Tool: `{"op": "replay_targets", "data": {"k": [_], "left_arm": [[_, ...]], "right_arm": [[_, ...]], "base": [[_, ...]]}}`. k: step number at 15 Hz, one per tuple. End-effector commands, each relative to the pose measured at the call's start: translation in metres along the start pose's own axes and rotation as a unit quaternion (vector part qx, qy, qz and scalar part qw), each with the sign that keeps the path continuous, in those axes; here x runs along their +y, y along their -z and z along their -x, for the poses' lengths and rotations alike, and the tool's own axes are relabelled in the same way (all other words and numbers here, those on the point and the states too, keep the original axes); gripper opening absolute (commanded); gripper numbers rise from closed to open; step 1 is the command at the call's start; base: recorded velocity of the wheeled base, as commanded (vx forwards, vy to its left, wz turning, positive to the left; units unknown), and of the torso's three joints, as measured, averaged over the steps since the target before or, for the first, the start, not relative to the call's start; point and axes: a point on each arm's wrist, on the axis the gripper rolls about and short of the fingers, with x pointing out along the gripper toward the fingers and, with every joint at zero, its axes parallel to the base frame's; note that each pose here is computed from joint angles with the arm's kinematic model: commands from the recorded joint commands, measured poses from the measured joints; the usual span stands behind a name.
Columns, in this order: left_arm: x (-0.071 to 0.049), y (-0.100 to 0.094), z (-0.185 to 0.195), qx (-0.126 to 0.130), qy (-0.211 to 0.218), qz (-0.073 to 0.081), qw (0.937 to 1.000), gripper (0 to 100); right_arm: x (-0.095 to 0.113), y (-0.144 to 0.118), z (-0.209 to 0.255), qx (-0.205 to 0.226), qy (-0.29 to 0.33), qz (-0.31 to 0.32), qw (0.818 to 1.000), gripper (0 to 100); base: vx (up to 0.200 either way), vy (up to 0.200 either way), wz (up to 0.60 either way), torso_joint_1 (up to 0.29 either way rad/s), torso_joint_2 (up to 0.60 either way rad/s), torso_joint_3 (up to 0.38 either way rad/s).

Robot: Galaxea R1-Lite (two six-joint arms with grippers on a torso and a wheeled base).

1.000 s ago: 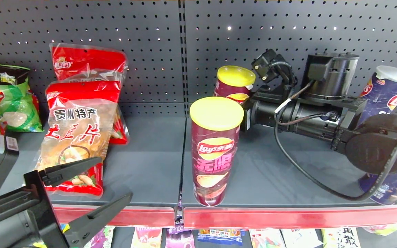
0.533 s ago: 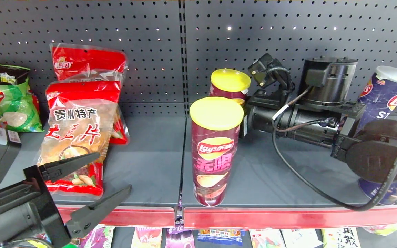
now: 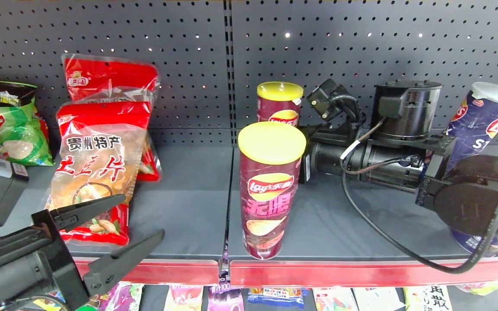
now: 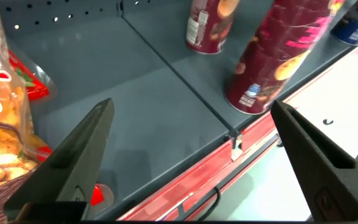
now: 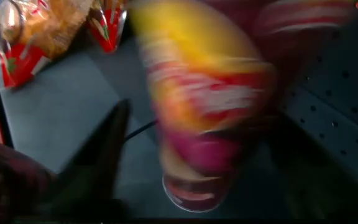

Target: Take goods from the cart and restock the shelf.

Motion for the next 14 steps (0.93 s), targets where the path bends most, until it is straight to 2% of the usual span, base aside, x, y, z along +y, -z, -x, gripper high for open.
{"op": "replay_targets", "data": {"k": [1,4,7,14], "left_arm": [[0.000,-0.001,-0.003,0.003,0.000,0.000,1.0000,100],[0.001,0.001,-0.005,0.009,-0.001,0.002,1.0000,100],[0.001,0.001,-0.007,0.012,-0.002,0.002,0.9999,100],[0.001,-0.003,-0.008,0.005,-0.002,0.000,1.0000,100]], "right_arm": [[0.003,-0.008,0.007,-0.015,-0.001,-0.001,1.000,100],[0.007,-0.010,0.024,-0.015,0.007,-0.011,1.000,100],[0.010,0.000,0.041,0.002,0.017,-0.020,1.000,100],[-0.010,0.021,0.047,0.039,0.081,-0.042,0.995,100]], "base": [[0.000,0.000,0.00,0.000,0.00,0.000],[0.000,0.000,0.00,0.000,0.00,0.000],[0.000,0.000,0.00,0.000,0.00,0.000],[0.000,0.000,0.00,0.000,0.00,0.000]]}}
